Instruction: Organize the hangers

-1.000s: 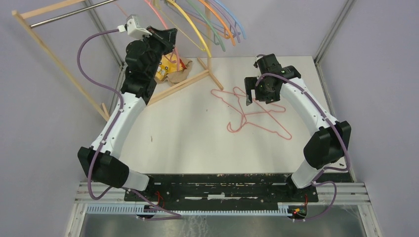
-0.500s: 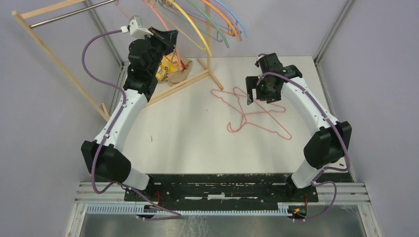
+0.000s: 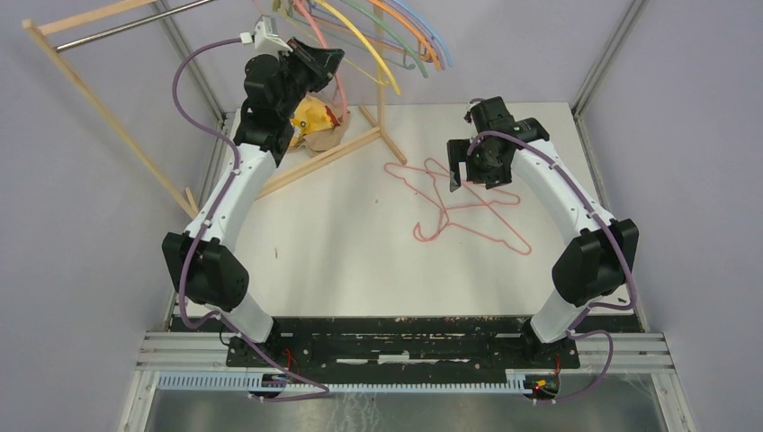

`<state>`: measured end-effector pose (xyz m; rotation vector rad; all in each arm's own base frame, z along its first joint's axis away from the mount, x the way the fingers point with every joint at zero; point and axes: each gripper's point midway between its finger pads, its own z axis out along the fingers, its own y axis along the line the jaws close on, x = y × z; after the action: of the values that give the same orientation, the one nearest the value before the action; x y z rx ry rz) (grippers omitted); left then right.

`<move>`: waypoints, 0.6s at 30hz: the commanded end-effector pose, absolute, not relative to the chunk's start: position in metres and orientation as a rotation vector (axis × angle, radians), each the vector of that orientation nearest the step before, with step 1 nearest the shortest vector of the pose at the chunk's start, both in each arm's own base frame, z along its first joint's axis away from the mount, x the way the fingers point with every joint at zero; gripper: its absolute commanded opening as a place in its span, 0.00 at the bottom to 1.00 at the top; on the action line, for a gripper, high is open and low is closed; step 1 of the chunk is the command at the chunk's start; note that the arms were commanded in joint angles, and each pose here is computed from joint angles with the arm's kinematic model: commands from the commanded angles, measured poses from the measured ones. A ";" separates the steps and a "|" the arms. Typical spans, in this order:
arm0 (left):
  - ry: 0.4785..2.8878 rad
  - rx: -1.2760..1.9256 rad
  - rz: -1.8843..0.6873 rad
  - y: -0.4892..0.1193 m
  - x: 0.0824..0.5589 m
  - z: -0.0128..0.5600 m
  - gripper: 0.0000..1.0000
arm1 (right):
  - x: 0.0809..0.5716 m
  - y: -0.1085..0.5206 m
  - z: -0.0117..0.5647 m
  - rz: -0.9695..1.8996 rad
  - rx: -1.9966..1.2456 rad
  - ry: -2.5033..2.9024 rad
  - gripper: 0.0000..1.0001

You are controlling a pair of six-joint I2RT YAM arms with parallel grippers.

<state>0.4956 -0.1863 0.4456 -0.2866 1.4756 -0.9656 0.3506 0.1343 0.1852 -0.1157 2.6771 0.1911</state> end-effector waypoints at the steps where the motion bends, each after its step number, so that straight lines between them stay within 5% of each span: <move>1: 1.537 -0.284 -1.009 -0.190 0.481 0.445 0.31 | 0.354 0.135 0.193 0.213 -0.115 2.638 0.97; 9: 1.527 -0.229 -1.000 -0.187 0.457 0.452 1.00 | 0.354 0.135 0.176 0.207 -0.155 2.668 0.98; 18: 1.516 -0.102 -1.027 -0.189 0.415 0.456 0.99 | 0.358 0.144 0.141 0.241 -0.184 2.723 0.93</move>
<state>0.4492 -0.1894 0.4301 -0.2371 1.5888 -1.0114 0.3485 0.1386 0.1561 -0.1603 2.7226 0.2124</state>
